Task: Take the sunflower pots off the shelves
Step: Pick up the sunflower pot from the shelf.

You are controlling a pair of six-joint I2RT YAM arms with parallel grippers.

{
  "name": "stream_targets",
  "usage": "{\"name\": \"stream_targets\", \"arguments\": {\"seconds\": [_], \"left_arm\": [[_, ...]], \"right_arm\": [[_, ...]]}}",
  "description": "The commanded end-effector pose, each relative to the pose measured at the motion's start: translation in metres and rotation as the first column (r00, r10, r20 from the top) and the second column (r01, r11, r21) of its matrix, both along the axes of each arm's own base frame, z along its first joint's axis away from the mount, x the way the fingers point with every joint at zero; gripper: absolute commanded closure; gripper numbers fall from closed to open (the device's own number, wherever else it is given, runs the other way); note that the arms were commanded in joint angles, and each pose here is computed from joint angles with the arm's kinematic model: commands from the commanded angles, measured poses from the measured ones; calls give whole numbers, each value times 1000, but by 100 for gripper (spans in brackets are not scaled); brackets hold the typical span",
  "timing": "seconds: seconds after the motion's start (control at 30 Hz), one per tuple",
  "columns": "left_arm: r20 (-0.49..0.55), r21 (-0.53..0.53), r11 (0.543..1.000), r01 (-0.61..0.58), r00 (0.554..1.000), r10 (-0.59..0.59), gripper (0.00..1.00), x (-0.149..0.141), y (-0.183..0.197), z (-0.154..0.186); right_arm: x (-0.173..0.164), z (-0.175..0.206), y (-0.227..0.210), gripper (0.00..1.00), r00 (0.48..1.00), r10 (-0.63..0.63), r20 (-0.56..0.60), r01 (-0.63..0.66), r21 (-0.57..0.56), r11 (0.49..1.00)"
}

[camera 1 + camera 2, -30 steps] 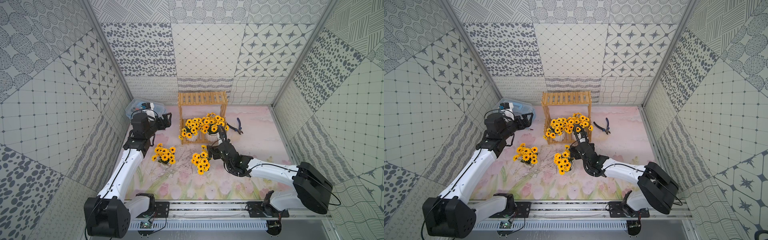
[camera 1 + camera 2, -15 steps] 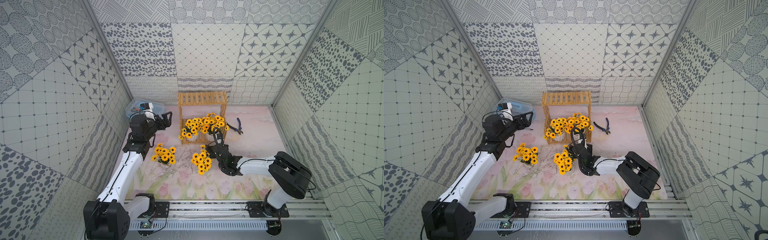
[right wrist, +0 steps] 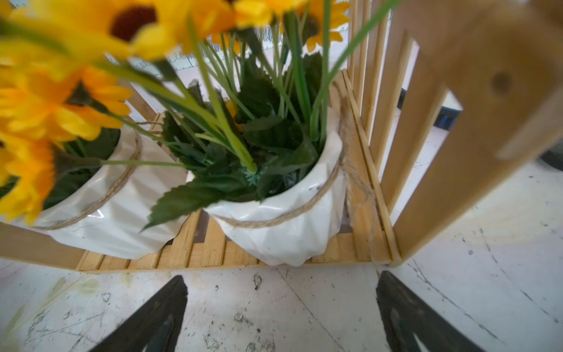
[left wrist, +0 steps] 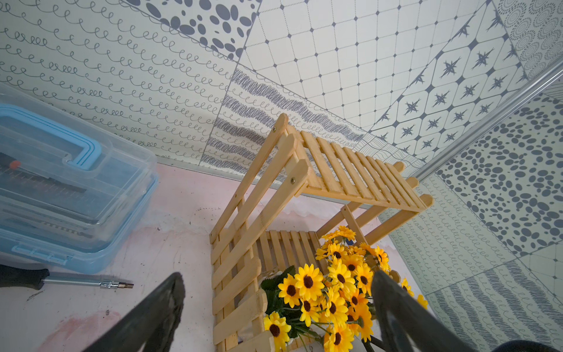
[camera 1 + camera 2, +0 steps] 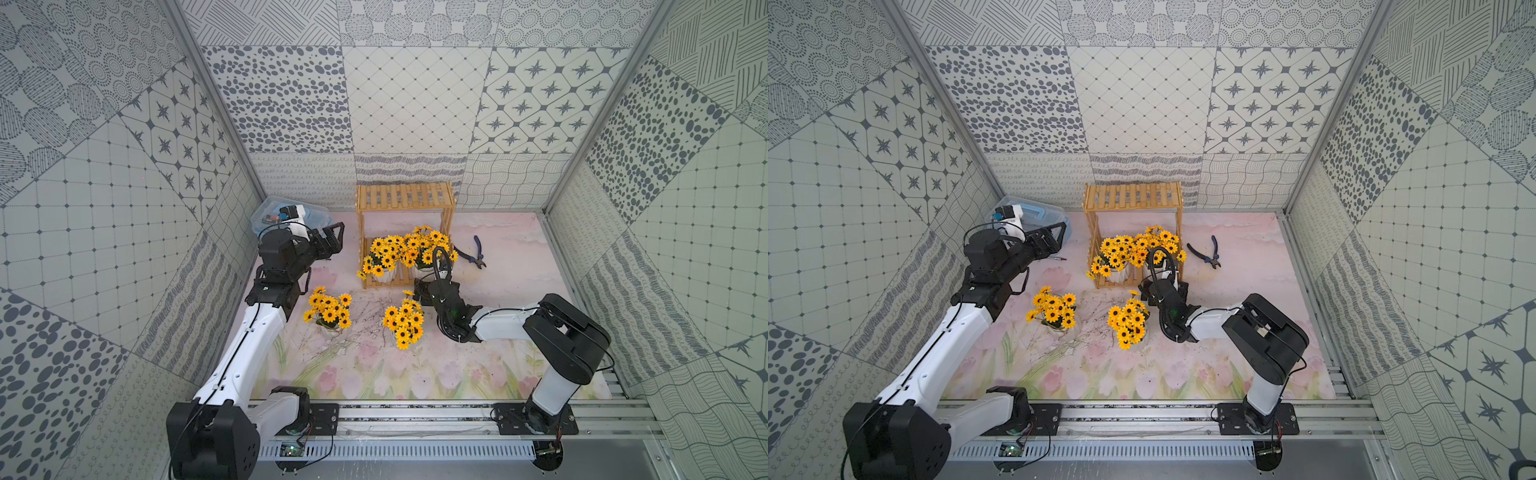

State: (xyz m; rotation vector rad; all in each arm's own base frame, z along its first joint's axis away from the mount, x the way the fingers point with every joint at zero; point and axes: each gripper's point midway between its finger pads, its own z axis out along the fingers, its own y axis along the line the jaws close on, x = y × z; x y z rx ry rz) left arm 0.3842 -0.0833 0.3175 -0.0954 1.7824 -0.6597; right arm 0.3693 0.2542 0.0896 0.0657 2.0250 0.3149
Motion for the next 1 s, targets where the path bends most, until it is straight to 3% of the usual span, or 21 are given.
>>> {"name": "stream_targets", "arguments": {"seconds": [0.0,0.97], "left_arm": [[76,-11,1000,19,997,-18,4,2,-1,25],[53,30,999,14,998,-15,4,23,-1,24]], "right_arm": [[14,15,11,2,999,5,47,-9,72,997],[52,-22,12,2,998,-17,-52,20,66,998]]}}
